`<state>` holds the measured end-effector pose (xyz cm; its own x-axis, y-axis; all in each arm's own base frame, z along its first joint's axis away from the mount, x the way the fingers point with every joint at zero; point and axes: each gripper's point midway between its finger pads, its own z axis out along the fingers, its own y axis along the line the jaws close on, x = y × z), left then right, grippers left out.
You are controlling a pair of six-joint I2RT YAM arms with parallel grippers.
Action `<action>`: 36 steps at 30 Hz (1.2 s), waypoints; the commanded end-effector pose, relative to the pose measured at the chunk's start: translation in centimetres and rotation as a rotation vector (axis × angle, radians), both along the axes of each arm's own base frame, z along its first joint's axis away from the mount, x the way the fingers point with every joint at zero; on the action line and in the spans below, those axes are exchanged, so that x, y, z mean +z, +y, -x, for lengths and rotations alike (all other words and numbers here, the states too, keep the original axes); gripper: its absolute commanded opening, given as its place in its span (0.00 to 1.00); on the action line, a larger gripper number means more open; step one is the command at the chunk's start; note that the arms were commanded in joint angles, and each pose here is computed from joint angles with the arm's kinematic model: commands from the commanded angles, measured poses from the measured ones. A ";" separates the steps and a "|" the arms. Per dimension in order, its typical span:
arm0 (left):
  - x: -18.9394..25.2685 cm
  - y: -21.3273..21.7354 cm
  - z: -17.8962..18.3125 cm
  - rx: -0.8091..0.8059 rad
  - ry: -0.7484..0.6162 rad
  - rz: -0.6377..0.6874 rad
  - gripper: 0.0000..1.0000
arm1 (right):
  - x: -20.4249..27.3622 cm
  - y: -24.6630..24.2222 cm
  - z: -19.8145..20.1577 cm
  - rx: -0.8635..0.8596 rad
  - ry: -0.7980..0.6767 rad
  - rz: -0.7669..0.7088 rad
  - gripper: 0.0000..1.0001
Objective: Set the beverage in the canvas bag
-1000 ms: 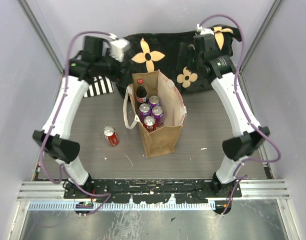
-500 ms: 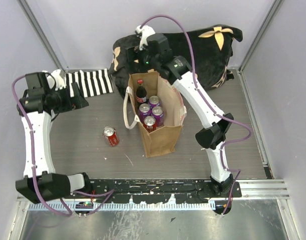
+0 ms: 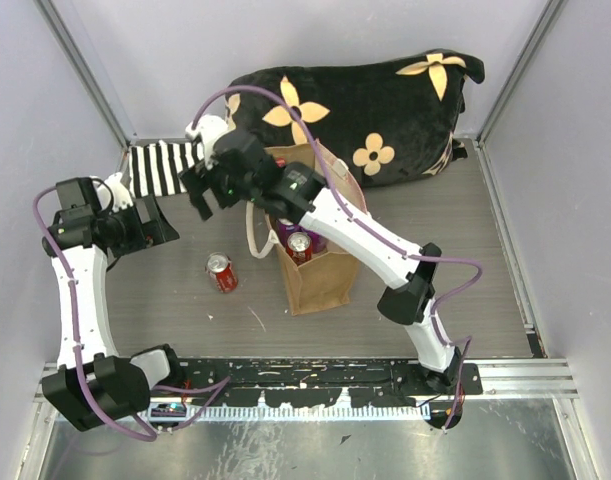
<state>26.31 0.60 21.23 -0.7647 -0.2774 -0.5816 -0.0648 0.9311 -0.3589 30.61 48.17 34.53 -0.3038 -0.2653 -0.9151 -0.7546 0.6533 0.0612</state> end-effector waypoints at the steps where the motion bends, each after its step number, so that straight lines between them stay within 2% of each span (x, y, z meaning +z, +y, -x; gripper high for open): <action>1: 0.0 0.1 -0.7 0.048 -0.065 0.001 0.98 | 0.8 0.1 3.5 0.041 -0.015 0.028 0.99; 6: -0.9 1.8 -0.3 0.142 -0.036 -0.035 0.98 | -5.4 0.4 3.7 0.066 0.036 0.141 1.00; 10: -1.8 2.1 0.1 0.127 -0.019 -0.057 0.98 | -10.5 1.5 3.0 0.067 0.079 0.223 1.00; 15: -2.3 1.9 0.8 0.103 0.010 -0.064 0.98 | -14.0 3.1 2.4 0.065 0.122 0.250 1.00; 29: -1.9 0.9 1.4 0.078 -0.013 -0.033 0.98 | -17.5 3.2 3.7 0.095 0.271 0.250 1.00; 36: -1.8 0.7 1.4 0.081 -0.021 -0.017 0.98 | -13.8 3.5 3.4 0.091 0.222 0.156 1.00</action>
<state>25.11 1.72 19.47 -0.7323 -0.3239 -0.5991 -0.1476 0.9342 -0.3247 27.20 50.72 13.73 -0.5096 -0.5514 -0.6606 -0.7814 0.6179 0.0870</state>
